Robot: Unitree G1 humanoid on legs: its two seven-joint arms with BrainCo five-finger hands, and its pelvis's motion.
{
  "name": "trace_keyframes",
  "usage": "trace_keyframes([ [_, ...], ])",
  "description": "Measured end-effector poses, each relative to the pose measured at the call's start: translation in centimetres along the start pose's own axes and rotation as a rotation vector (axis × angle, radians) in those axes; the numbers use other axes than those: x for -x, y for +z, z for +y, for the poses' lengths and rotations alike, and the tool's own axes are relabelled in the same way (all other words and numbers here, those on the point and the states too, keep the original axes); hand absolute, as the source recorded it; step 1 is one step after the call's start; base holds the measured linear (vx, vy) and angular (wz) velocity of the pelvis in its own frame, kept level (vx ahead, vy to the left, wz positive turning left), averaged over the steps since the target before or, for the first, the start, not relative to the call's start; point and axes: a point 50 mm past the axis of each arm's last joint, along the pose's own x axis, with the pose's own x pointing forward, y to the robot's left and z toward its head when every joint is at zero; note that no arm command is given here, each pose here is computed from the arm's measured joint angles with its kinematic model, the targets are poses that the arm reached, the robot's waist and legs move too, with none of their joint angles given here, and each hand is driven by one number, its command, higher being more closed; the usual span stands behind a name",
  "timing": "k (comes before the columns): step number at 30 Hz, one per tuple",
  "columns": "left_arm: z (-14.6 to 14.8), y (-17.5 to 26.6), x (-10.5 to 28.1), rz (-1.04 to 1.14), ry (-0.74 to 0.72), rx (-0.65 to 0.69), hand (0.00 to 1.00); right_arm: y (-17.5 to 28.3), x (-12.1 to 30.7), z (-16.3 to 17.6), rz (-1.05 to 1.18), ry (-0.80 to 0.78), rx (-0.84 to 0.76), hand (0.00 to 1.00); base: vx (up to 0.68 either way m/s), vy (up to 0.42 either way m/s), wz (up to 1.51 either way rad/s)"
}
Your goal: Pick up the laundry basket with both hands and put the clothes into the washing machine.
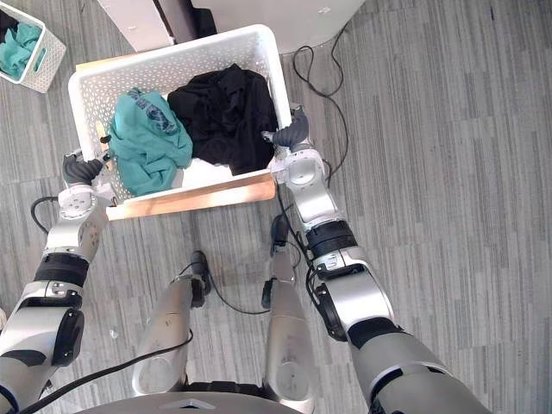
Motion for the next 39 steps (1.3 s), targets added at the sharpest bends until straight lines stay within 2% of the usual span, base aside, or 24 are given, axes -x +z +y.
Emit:
trace_keyframes([
  [10,0.2,-1.1,0.4,0.028,-0.019,-0.073,1.0,-0.7,0.7,0.7,0.02,-0.011,-0.077,1.0,-0.04,-0.019,-0.03],
  [22,1.2,-5.7,2.7,0.163,-0.066,-0.105,1.0,-6.3,4.2,2.3,0.186,0.044,-0.122,1.0,-0.03,-0.015,-0.01],
  [27,2.7,-7.3,5.1,0.184,-0.094,-0.079,1.0,-7.5,6.4,2.6,0.211,0.072,-0.13,1.0,0.04,-0.015,0.03],
  [30,3.8,-7.9,7.1,0.186,-0.116,0.006,1.0,-7.2,7.8,1.9,0.172,0.086,-0.163,1.0,0.01,0.005,0.03],
  [39,3.9,-12.9,11.9,0.367,-0.177,0.079,1.0,-12.1,11.9,0.5,0.336,0.1,-0.201,1.0,0.01,0.014,0.05],
])
